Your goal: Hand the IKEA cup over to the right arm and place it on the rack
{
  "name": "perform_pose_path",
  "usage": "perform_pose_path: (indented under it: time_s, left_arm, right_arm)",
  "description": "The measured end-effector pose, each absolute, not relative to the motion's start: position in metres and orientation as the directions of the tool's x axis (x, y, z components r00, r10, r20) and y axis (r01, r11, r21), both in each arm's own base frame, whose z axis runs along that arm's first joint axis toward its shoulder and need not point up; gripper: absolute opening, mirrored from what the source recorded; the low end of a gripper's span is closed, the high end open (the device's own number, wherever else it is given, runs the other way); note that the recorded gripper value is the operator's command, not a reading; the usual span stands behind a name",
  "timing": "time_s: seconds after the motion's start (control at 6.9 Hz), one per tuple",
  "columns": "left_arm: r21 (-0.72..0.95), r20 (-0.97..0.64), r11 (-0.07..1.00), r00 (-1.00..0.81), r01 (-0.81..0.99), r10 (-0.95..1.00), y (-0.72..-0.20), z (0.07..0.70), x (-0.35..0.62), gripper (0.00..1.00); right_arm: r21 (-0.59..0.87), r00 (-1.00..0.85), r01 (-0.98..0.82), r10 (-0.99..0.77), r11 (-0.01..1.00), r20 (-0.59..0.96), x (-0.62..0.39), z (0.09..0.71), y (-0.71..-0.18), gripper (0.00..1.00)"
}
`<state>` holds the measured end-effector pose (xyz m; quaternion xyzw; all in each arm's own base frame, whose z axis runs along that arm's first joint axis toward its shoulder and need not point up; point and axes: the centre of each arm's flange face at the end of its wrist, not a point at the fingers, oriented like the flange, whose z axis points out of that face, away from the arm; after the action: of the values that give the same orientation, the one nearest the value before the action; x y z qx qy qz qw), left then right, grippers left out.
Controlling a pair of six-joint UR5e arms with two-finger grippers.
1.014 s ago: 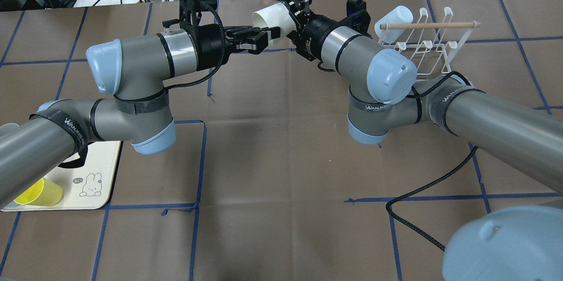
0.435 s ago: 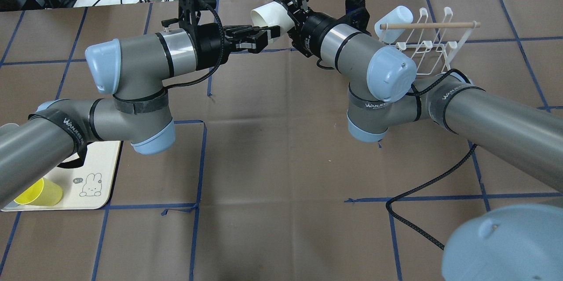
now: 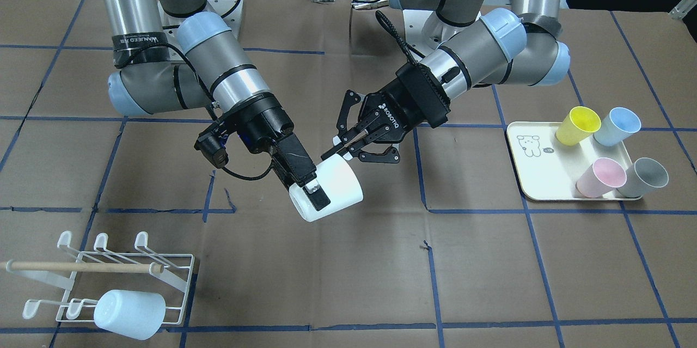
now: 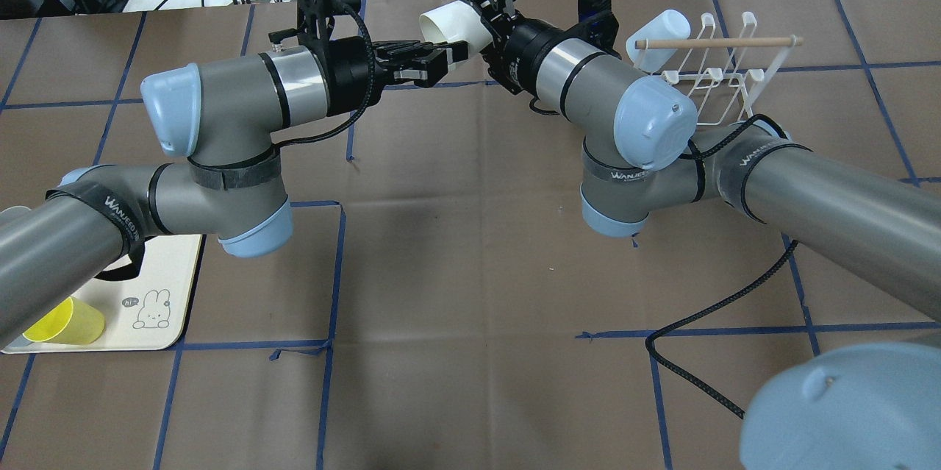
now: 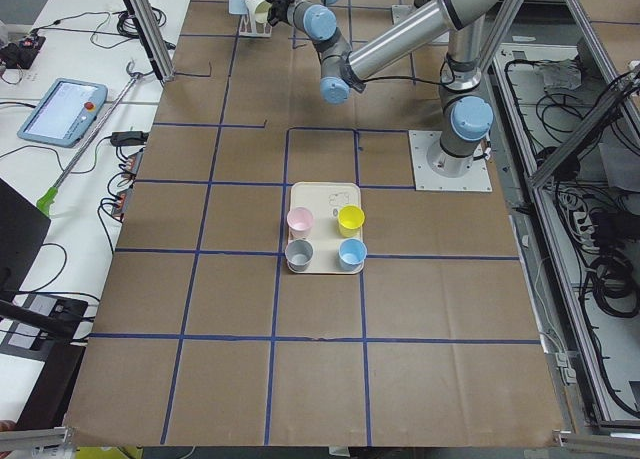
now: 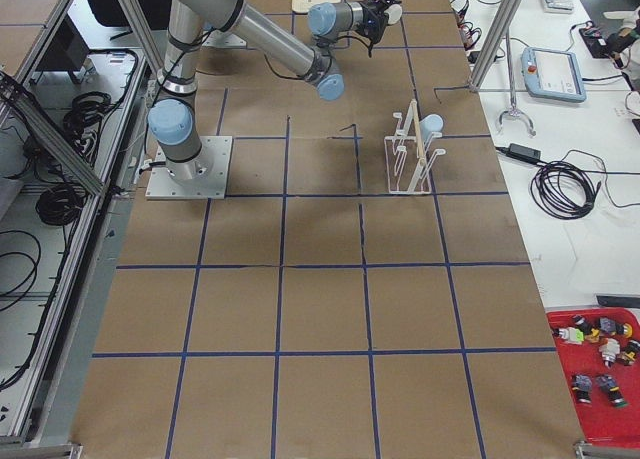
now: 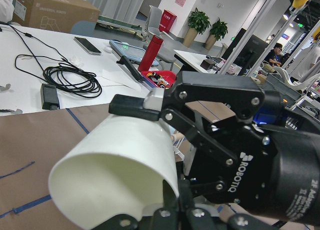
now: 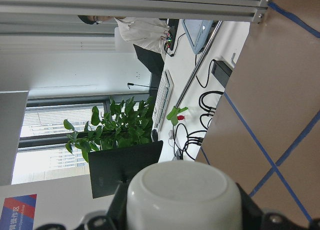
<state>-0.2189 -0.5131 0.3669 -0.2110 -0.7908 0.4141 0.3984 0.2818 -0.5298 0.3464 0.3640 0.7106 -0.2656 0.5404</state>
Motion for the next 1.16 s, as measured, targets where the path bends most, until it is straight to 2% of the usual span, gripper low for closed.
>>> perform_pose_path:
  time_s: [0.14,0.43,0.72,1.16]
  left_arm:
    - [-0.823,0.457,0.569,-0.597,-0.002,0.659,-0.514,0.369,-0.218,0.8]
    - [-0.816,0.472,0.578,-0.6,-0.019,0.646,-0.516,0.371,-0.215,0.95]
    - [-0.813,0.482,0.58,-0.61,-0.045,0.629,-0.508,0.381,-0.203,0.98]
    - [-0.799,0.503,0.589,-0.672,-0.121,0.543,-0.458,0.392,-0.152,0.98]
  right_arm:
    - [0.016,-0.151,0.805,0.232,0.593,-0.961,0.282,0.346,-0.53,0.58]
    - [0.017,-0.151,0.805,0.233,0.593,-0.961,0.282,0.346,-0.53,0.57]
    - [0.017,-0.152,0.805,0.234,0.593,-0.96,0.282,0.345,-0.53,0.57]
    - [0.007,-0.157,0.814,0.233,0.58,-0.96,0.271,0.344,-0.537,0.55]
